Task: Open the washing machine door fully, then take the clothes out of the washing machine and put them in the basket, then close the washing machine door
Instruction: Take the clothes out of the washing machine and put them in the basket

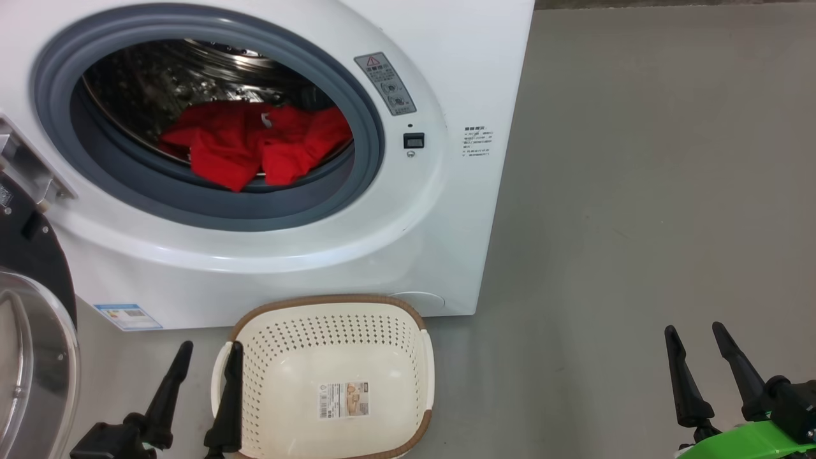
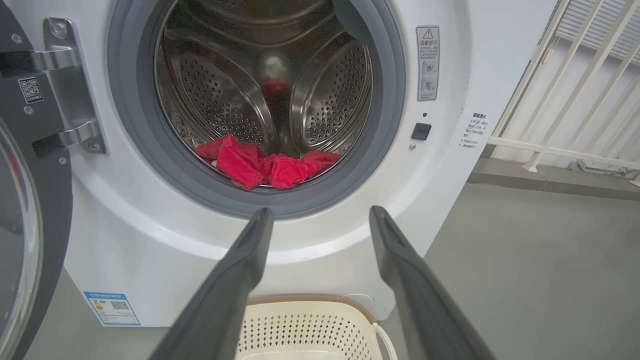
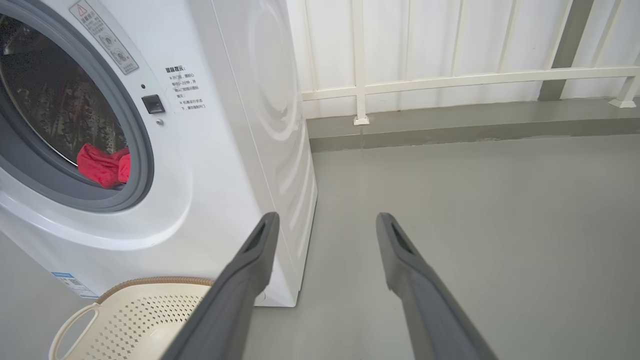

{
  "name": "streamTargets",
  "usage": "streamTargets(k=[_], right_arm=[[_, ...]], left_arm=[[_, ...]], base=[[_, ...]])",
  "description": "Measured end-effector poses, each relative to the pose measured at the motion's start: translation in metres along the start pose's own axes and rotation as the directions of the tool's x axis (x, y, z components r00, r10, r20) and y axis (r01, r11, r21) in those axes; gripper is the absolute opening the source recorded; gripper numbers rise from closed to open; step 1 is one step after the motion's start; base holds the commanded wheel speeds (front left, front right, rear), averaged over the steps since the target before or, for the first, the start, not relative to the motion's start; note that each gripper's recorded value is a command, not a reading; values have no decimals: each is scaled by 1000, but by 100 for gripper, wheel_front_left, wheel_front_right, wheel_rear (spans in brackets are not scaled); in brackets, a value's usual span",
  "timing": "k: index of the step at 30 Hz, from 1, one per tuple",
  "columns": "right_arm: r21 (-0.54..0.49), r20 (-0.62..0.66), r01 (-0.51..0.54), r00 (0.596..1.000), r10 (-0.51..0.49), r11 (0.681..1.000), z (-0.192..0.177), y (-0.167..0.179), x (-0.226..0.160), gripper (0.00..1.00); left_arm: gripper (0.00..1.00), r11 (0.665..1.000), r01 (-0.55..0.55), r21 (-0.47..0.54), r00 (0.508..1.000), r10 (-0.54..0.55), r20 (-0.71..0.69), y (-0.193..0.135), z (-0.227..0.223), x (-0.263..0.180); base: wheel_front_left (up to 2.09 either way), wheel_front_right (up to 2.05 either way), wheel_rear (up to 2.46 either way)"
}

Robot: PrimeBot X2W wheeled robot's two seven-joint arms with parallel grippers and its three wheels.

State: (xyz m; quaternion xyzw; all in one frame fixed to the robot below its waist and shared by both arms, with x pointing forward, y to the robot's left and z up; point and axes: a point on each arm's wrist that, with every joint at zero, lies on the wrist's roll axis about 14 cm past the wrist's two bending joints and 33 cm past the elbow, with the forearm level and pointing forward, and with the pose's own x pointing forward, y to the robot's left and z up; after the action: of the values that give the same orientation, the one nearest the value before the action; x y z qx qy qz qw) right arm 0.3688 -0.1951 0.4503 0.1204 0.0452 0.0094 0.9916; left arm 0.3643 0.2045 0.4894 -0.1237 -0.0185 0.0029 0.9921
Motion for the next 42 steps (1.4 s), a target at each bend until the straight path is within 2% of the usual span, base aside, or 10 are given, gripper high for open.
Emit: streamTargets(k=[9,17,26,34,42], right_arm=[[6,-15,8,1000,-8,1000,-6,-1,5,100],[14,-26,21,999,-21,1000,-12,-4,21,100],[26,-51,57,997,-56,998,-24,-13,33,100],[23,-65,96,993,-94,995,-31,-25,40,100],[27,-83,116,990,-114,993,-40,-29,47,100]], left_arm=[[100,1000,-24,13,998,25,-64,6,-22,14],[100,999,37,24,994,-34,-99,-12,-34,72],[100,996,68,54,981,-57,-183,-17,-57,145],[100,992,111,66,975,-95,-200,-31,-60,206],[100,985,143,99,961,-114,-252,-38,-76,247]], base=[[0,0,0],[0,0,0],[0,0,0],[0,0,0],[0,0,0]])
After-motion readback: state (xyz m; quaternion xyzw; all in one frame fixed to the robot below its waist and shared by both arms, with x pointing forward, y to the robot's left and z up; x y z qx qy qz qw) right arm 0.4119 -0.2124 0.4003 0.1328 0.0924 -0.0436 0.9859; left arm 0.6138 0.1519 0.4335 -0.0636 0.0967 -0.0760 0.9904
